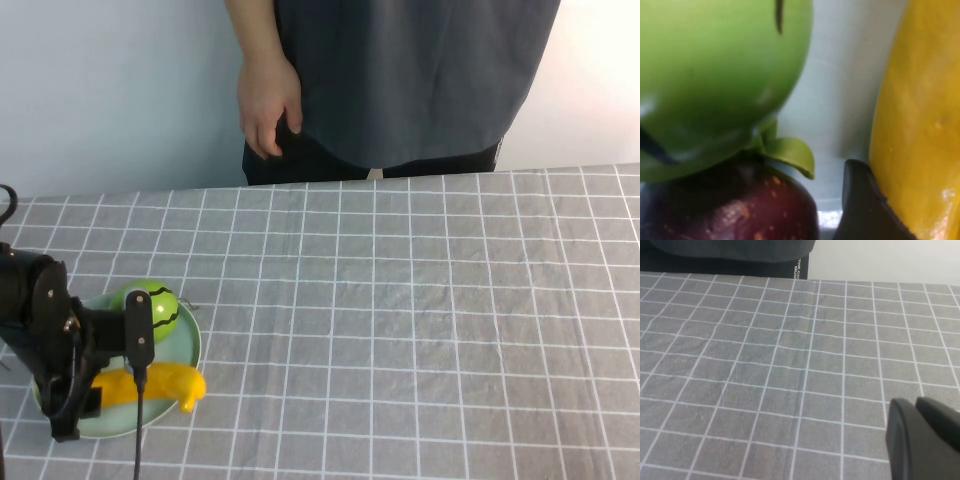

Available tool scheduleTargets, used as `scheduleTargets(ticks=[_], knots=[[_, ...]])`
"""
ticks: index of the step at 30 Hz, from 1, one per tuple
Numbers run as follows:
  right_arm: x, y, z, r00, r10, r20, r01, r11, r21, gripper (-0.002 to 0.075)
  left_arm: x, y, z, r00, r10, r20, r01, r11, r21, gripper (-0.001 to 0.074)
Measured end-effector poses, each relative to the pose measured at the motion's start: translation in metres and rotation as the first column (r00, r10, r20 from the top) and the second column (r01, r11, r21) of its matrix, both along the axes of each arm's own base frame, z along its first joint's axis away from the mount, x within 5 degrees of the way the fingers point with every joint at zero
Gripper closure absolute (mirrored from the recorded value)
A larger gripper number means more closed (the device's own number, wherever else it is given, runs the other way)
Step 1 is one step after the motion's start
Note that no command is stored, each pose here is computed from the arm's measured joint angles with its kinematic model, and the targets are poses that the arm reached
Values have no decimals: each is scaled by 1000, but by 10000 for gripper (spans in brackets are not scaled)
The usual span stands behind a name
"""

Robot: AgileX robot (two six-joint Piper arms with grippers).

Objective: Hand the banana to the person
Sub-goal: Pick up the banana, then hand the grabbed banana to the person

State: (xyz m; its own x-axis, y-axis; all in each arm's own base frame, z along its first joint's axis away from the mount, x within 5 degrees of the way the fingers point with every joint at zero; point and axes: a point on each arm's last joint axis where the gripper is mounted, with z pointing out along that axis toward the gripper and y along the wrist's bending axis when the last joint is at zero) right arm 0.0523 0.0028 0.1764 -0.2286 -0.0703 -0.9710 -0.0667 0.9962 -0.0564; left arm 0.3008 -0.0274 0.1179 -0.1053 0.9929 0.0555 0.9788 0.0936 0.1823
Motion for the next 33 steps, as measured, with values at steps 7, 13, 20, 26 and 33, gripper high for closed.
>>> scheduleTargets(ticks=[7,13,20,26,33], knots=[[0,0,0,1000,0,0,0,1000,0,732,-4,0,6,997,75,-16,-75,997,-19,427],[0,0,0,1000,0,0,0,1000,0,732,-18,-7,48,974,226,-6,-224,963,-147,427],[0,0,0,1000,0,0,0,1000,0,732,-47,-31,126,902,427,63,-359,824,-438,427],[0,0,0,1000,0,0,0,1000,0,732,-46,-51,202,784,617,76,-430,626,-651,427],[0,0,0,1000,0,0,0,1000,0,732,-21,-71,246,735,673,85,-484,608,-629,427]])
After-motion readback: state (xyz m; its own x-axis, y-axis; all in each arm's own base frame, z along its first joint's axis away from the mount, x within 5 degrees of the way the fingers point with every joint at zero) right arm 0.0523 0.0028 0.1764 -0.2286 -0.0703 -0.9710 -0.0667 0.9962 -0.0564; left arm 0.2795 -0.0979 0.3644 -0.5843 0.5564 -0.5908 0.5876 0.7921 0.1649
